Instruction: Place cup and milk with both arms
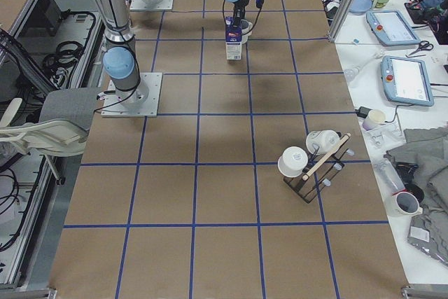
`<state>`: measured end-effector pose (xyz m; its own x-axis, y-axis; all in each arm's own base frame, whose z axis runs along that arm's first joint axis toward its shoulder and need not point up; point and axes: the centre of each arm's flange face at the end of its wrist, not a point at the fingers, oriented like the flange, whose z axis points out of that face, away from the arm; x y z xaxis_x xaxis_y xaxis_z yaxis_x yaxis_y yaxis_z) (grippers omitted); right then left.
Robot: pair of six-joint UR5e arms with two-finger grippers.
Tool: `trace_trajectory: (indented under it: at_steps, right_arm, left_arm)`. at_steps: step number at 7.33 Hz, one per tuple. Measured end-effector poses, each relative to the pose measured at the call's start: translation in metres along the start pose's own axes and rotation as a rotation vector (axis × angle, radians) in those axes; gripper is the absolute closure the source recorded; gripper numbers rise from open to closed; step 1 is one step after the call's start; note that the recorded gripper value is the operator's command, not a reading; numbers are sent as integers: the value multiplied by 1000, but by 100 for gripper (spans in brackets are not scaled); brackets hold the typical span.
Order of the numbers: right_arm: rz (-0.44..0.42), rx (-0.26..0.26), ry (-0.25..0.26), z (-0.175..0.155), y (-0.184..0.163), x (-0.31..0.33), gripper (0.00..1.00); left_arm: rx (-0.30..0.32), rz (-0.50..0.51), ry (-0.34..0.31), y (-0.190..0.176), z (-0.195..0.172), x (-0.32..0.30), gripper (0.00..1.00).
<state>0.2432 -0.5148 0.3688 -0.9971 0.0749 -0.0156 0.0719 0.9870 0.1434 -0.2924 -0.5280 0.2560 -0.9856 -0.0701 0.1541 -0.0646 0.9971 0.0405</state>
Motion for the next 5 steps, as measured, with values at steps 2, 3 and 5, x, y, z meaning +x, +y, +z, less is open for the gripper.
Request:
trace_trajectory:
  at_steps: [2, 3, 5]
  right_arm:
    - [12, 2, -11, -2, -7, -5, 37]
    - [24, -4, -26, -1, -6, -9, 37]
    - [25, -13, -37, 2, -6, -14, 38]
  left_arm:
    - [-2, 43, -18, -22, -44, -72, 0]
    - [11, 71, -43, -31, -73, -121, 0]
    - [80, 96, -86, -28, -129, -173, 0]
